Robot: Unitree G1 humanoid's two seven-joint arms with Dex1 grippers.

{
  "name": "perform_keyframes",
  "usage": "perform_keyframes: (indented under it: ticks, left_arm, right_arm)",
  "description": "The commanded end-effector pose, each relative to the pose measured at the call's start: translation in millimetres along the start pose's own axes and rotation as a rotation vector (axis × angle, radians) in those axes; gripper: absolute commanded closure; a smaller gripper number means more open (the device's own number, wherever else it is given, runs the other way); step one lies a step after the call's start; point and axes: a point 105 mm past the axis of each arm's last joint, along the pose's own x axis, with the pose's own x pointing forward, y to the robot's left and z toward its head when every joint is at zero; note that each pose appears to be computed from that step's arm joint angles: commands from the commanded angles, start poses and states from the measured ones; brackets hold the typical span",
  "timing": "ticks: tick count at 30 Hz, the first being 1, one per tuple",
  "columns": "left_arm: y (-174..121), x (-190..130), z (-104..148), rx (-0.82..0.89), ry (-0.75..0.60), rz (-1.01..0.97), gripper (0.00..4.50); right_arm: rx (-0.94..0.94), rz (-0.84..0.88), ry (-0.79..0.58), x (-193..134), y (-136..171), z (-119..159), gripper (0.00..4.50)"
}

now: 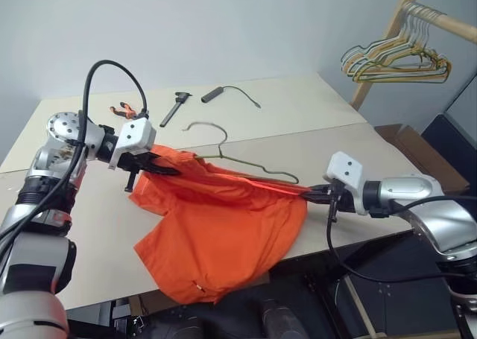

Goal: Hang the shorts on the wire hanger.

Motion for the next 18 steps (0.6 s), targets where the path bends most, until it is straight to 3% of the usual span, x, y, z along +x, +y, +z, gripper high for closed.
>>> perform_keyframes:
  ticks: [1, 8, 18]
  left_arm:
    - [0.0, -12.8, 3.6, -0.023, -0.029, 0.034, 4.50]
    - [-6.0, -10.0, -11.3, -0.007, 0.069, 0.010, 4.50]
    - [10.6, -14.3, -9.9, -0.026, 0.039, 0.128, 4.50]
  right_arm:
    - [-0.008, -0.109, 0.034, -11.1, -20.5, -5.0, 4.49]
    - [-0.010, -0.105, 0.034, -14.5, -21.8, -4.4, 4.49]
    - [-0.028, -0.083, 0.048, -22.6, -21.0, -6.9, 4.49]
